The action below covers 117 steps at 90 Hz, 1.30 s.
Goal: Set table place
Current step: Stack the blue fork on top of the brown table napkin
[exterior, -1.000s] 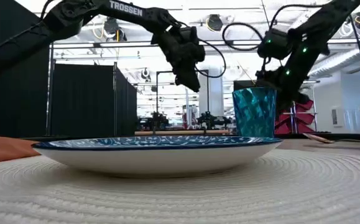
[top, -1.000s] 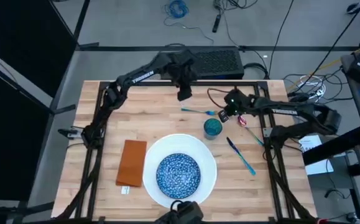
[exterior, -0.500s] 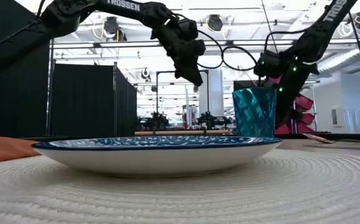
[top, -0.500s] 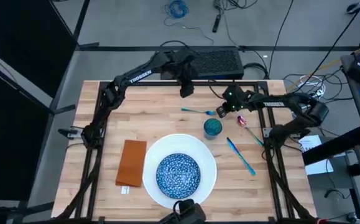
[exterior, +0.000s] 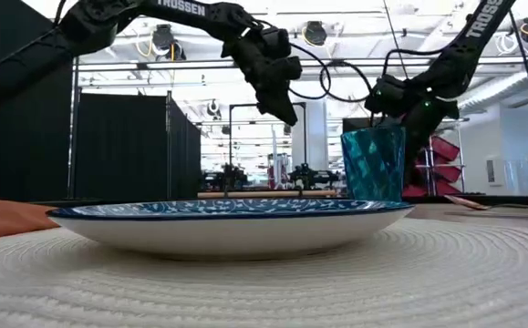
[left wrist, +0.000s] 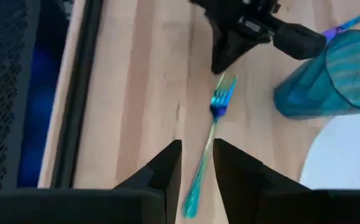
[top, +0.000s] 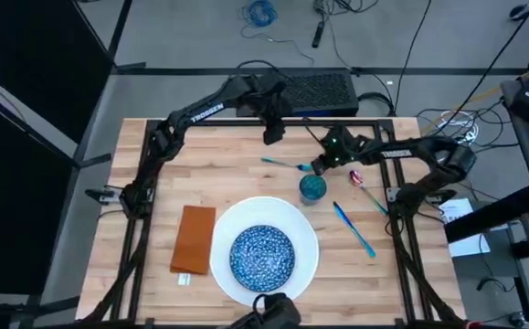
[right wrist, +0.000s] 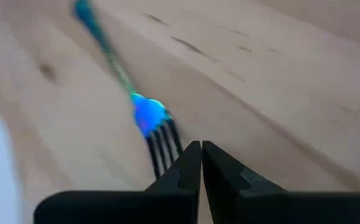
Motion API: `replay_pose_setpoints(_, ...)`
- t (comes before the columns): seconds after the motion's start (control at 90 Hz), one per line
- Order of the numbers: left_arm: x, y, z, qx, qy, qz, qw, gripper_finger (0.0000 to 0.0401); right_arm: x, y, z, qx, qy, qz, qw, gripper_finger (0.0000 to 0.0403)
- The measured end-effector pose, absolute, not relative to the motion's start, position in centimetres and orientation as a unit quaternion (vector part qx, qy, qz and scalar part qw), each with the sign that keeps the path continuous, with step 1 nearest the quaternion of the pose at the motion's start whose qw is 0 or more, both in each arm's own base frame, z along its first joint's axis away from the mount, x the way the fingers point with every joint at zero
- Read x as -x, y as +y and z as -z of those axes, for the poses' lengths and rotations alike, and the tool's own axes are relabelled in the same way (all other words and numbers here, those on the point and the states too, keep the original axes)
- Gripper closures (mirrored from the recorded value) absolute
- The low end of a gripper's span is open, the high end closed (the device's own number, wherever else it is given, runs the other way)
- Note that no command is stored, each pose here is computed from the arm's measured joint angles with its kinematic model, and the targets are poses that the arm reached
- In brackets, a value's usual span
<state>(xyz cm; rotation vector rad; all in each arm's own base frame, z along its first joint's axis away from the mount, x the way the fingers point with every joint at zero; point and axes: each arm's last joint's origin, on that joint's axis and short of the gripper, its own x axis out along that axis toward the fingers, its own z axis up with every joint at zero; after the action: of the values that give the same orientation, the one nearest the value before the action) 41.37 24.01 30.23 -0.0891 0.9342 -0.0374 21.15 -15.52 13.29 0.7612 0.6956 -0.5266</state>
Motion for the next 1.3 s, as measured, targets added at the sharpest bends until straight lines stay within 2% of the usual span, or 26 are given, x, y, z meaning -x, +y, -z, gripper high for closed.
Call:
replay_pose_setpoints(0.178,-40.0,24.5,-31.7,0.043,0.441,0.012,0.896,0.0324,-22.1,-15.6,-14.3,-0.373,0.275,0.178,0.868,0.0403)
replay_pose_setpoints(0.4,-39.6,24.6,-31.7,0.05,0.451,0.02,0.891,0.0324,-21.5,-17.3,-16.0,-0.336,0.264,0.237,0.873,0.0403)
replay_pose_setpoints(0.622,-41.9,24.0,-28.1,0.03,0.439,0.05,0.897,0.0324,-21.3,-17.4,-20.5,-0.288,0.226,0.23,0.902,0.0403)
replay_pose_setpoints(0.922,-45.5,20.5,-24.8,-0.029,0.388,0.077,0.918,0.0324,-17.7,-14.3,-26.9,-0.254,0.168,0.237,0.922,0.0399)
replay_pose_setpoints(1.022,-45.7,19.5,-23.7,-0.036,0.4,0.09,0.911,0.0324,-16.4,-13.1,-27.7,-0.269,0.17,0.238,0.918,0.0379)
replay_pose_setpoints(1.178,-45.1,20.2,-20.8,-0.013,0.446,0.081,0.891,0.0324,-15.4,-11.9,-28.7,-0.29,0.153,0.245,0.912,0.0322)
replay_pose_setpoints(1.3,-44.8,20.6,-20.6,0.015,0.452,0.072,0.889,0.0324,-15.3,-11.6,-29.1,-0.294,0.135,0.252,0.912,0.0293)
